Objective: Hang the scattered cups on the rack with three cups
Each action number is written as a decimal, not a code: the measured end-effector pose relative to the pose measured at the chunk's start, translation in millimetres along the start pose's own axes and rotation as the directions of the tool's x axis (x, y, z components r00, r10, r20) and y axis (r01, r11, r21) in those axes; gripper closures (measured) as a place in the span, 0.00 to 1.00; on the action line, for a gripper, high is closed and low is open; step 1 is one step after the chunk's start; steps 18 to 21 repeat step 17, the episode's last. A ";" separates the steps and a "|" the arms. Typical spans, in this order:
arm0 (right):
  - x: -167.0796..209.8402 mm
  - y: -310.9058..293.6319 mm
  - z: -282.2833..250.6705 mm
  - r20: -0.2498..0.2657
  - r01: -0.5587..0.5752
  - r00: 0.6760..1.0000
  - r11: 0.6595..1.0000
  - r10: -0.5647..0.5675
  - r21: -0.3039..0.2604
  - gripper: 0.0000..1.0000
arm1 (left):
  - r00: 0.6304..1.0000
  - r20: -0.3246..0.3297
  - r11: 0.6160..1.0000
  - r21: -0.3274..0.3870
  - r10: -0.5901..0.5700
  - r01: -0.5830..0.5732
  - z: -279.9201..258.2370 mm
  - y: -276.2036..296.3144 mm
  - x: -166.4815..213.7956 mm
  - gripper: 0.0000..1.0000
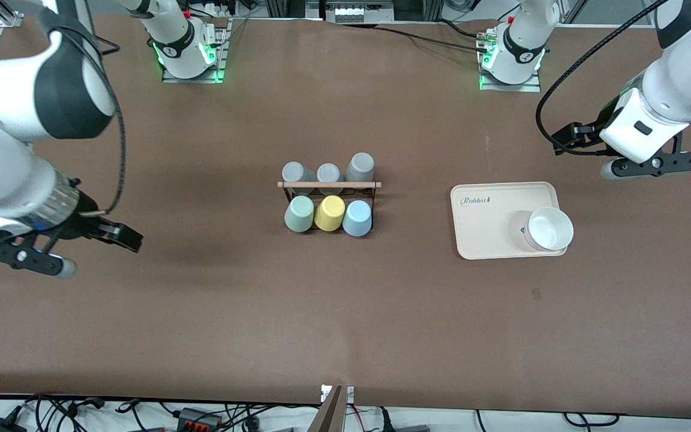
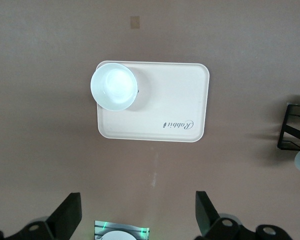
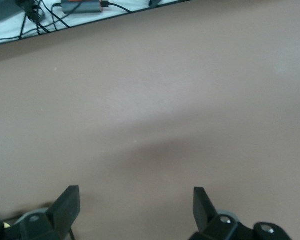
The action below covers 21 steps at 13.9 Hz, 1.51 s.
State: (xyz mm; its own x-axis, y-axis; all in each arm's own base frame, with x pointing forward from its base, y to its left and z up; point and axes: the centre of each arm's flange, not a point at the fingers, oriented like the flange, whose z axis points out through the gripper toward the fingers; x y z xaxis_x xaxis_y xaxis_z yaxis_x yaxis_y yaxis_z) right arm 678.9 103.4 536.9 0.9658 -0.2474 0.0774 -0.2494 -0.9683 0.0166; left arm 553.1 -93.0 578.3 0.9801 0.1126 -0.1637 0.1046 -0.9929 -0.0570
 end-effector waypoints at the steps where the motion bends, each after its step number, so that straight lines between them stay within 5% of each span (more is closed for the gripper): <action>1: -3.0 13.2 -5.1 0.004 0.017 1.000 1.000 -0.017 -0.001 0.00 | 1.000 0.001 1.000 0.002 -0.005 0.005 0.7 0.2 -1.4 0.00; 11: -74.4 114.4 -16.8 0.015 0.062 0.998 0.997 -0.063 0.039 0.00 | 0.999 0.000 0.999 0.004 -0.040 0.040 0.1 0.5 -3.0 0.00; 21: -62.6 109.7 -44.2 0.047 0.071 0.996 0.997 -0.072 0.016 0.00 | 0.999 0.000 0.999 0.003 -0.045 0.045 0.1 -2.6 -2.1 0.00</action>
